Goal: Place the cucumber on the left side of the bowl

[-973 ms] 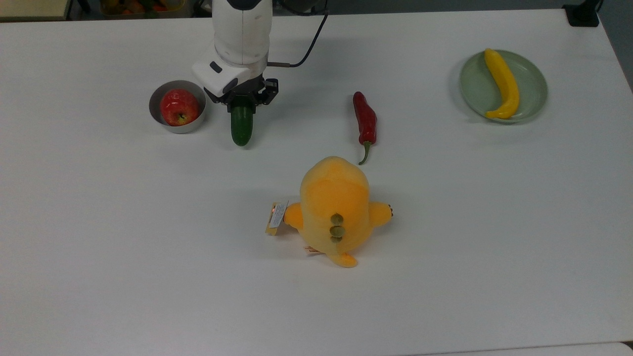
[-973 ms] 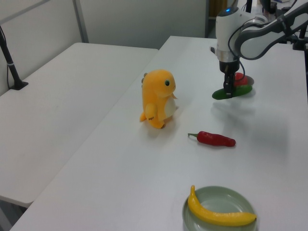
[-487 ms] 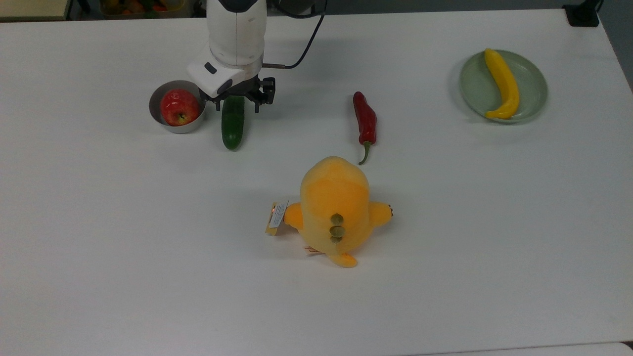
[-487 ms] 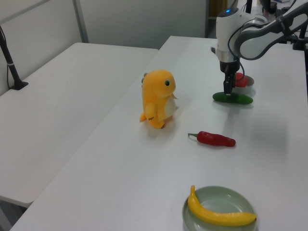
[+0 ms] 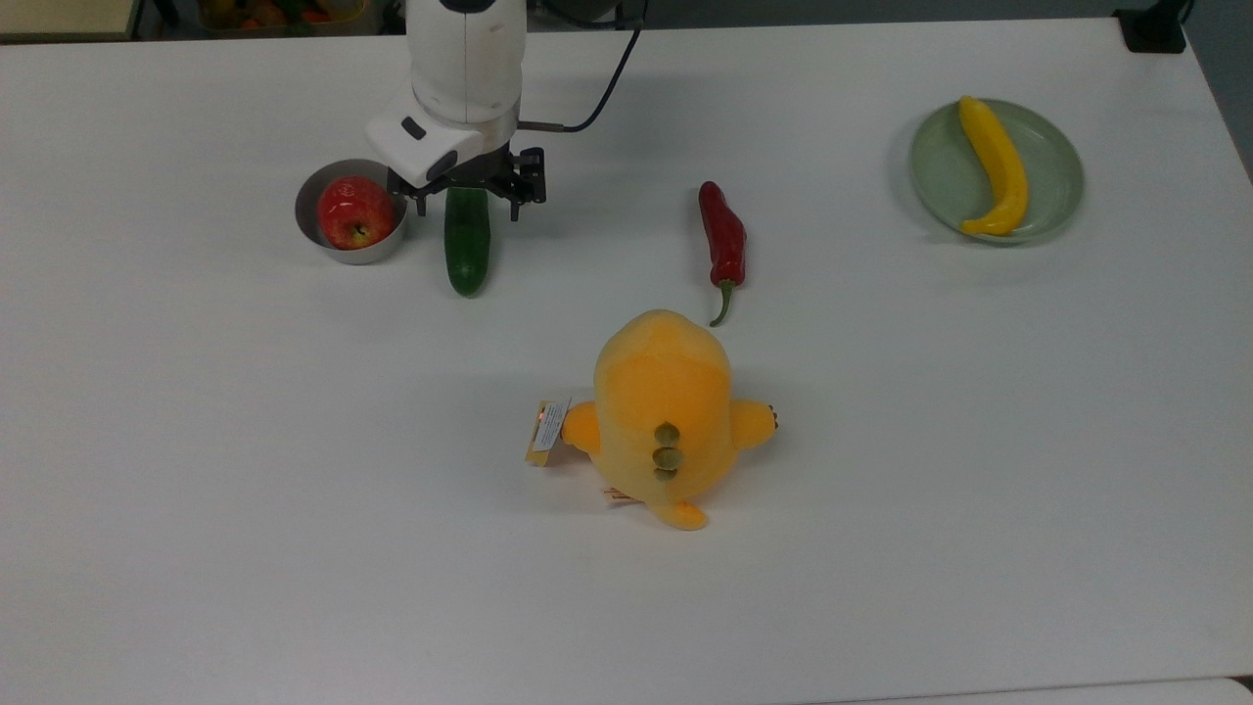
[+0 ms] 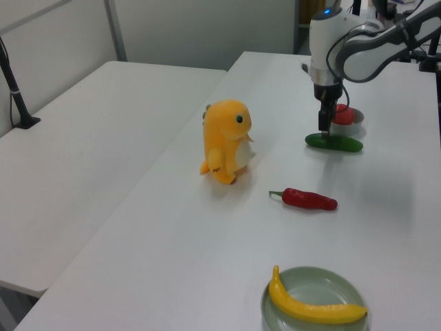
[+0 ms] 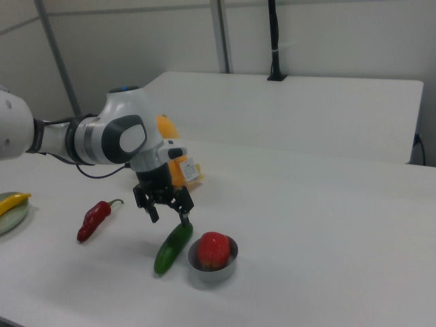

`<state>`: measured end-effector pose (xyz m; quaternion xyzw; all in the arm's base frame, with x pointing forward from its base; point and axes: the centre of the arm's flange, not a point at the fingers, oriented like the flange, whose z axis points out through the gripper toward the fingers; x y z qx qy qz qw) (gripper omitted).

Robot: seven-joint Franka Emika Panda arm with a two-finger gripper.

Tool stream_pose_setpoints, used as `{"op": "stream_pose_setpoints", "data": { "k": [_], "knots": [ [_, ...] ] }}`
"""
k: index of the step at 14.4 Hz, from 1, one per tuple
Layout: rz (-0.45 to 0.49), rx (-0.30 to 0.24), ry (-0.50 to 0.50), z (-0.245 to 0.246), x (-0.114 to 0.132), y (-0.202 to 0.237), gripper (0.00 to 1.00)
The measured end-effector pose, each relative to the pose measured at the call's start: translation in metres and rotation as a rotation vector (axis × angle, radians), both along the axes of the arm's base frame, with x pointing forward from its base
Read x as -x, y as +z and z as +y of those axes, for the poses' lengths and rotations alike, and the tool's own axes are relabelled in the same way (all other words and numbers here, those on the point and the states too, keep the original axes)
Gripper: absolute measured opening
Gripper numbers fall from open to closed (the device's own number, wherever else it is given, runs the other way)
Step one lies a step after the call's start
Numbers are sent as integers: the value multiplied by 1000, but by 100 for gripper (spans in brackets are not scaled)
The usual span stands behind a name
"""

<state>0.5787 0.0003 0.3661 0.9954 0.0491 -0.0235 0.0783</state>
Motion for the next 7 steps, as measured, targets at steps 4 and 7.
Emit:
{"op": "stream_pose_setpoints", "data": {
  "k": [4,7],
  "knots": [
    [-124,-115,-116,9,-7,64,100],
    [-193,-169,-163,20,0,133,100]
  ]
}}
